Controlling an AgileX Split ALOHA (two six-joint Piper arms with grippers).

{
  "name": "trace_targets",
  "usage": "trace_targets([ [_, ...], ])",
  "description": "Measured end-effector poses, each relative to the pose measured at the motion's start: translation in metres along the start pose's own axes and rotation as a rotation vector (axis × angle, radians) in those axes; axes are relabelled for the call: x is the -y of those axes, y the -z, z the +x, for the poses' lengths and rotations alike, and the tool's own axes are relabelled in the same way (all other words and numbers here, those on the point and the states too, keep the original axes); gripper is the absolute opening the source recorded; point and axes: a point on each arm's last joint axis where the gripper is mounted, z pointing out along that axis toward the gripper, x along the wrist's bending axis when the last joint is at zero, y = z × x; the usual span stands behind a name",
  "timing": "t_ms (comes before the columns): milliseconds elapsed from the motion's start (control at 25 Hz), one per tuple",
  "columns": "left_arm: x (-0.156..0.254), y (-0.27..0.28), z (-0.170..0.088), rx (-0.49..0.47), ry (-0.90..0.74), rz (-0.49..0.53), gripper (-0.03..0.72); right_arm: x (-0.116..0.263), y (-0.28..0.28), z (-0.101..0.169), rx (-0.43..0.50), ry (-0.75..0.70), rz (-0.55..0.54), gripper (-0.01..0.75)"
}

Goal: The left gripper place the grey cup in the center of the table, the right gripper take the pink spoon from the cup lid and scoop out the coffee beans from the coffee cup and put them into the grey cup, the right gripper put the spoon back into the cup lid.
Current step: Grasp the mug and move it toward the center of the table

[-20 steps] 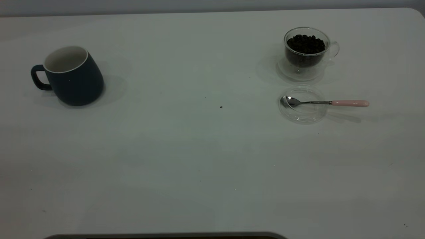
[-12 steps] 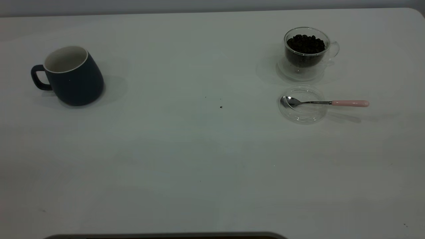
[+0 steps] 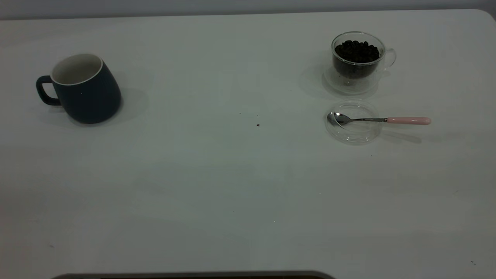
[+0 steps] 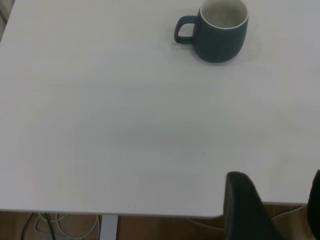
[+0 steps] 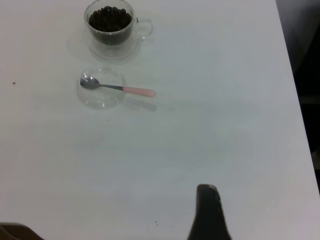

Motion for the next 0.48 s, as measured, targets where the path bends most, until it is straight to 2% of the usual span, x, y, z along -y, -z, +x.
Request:
trace_targets([
  [480,-0.0001,0.0000,0.0000,0.000,0.005,-0.001,0.370,0.0000,0.0000,0.0000,0.000,-0.001,0.000,0.591],
])
